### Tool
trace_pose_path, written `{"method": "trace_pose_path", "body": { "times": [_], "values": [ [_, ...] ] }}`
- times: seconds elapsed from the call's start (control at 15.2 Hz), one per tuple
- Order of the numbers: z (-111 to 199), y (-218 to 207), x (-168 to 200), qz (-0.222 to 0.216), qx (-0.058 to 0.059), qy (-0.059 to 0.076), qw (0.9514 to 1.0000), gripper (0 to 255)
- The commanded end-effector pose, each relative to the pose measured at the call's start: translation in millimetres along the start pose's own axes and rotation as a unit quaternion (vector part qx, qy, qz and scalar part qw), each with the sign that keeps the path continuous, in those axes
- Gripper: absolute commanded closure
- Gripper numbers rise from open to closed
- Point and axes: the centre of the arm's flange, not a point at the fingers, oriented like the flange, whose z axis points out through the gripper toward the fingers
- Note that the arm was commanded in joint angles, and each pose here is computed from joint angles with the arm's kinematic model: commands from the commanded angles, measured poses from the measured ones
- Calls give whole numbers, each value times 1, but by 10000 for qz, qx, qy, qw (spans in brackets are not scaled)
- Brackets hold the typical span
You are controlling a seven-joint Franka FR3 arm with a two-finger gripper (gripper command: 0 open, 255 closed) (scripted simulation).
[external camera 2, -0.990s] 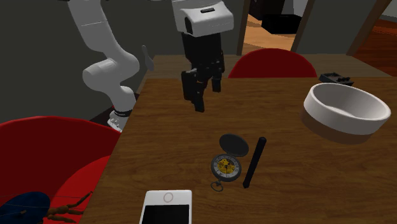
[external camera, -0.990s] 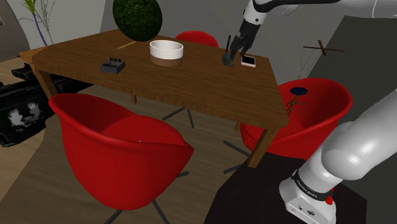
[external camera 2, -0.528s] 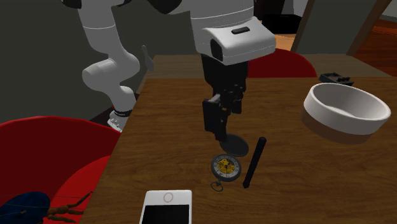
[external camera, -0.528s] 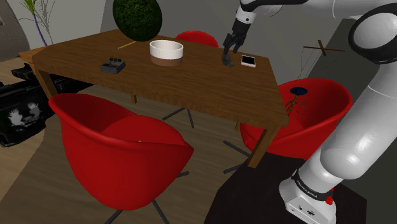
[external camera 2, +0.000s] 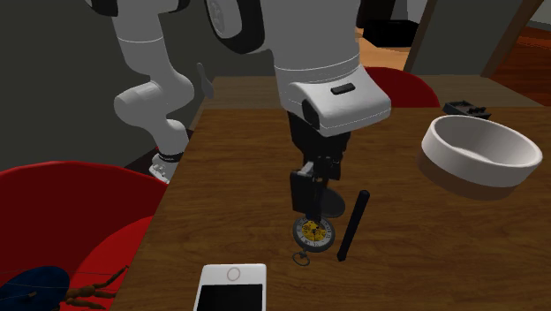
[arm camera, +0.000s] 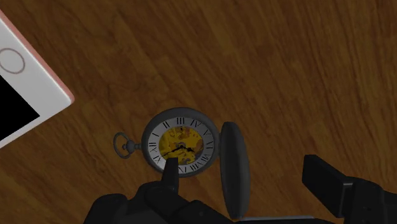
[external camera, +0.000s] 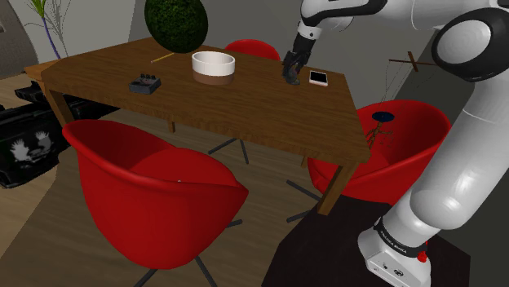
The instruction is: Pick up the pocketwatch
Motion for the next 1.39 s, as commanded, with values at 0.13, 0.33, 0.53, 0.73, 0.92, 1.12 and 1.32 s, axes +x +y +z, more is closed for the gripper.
{"method": "trace_pose_path", "body": {
  "times": [0.13, 0.33, 0.53, 0.73, 0.92, 1.12, 1.32],
  "values": [
    [8, 1, -2, -1, -1, 3, 10000, 255],
    [7, 1, -2, -1, -1, 3, 10000, 255],
    [7, 1, -2, -1, -1, 3, 10000, 255],
    [8, 1, -2, -1, -1, 3, 10000, 255],
    [-7, 1, 1, -1, -1, 3, 10000, 255],
    [-23, 0, 3, -1, -1, 3, 10000, 255],
    [-38, -1, 6, -1, -1, 3, 10000, 255]
  ]
}}
